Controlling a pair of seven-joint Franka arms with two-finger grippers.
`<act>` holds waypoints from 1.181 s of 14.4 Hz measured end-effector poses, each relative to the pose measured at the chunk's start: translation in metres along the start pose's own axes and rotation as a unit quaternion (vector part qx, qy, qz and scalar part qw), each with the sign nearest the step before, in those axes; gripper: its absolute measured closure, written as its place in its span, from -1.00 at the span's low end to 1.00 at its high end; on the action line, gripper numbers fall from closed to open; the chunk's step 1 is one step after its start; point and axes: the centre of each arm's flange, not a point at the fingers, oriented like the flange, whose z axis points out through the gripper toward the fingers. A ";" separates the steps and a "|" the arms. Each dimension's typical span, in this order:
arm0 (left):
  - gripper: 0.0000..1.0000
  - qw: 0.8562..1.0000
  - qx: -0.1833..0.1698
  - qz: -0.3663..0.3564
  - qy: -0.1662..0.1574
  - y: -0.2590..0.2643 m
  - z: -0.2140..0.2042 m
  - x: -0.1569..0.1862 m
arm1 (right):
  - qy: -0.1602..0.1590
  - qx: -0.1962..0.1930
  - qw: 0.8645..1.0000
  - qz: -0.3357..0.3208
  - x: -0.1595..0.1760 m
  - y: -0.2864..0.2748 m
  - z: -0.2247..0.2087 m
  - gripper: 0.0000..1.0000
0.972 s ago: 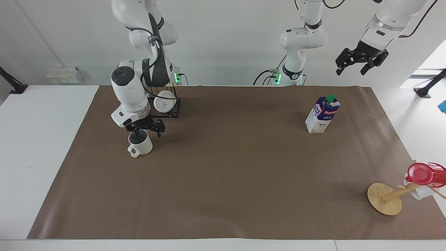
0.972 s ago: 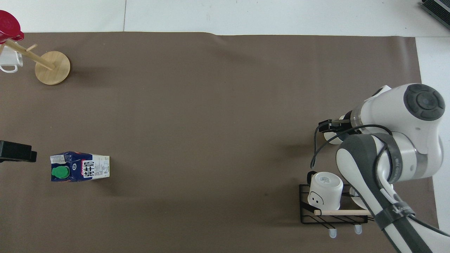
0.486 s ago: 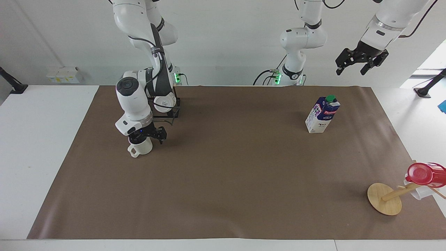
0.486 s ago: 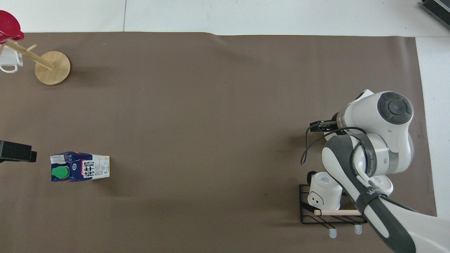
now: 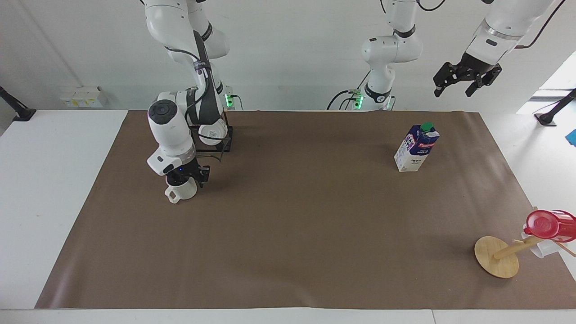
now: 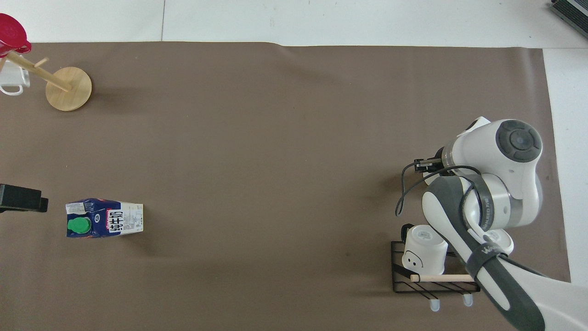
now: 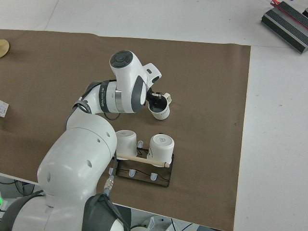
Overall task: Place cup and milk on table
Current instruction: 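Reach the right gripper down to the white mug's rim, then lift the white mug with the right gripper toward the table center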
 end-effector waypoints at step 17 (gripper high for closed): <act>-1.00 1.000 0.000 0.000 0.000 0.000 0.000 0.000 | 0.047 0.059 0.959 0.274 0.033 -0.120 -0.079 0.92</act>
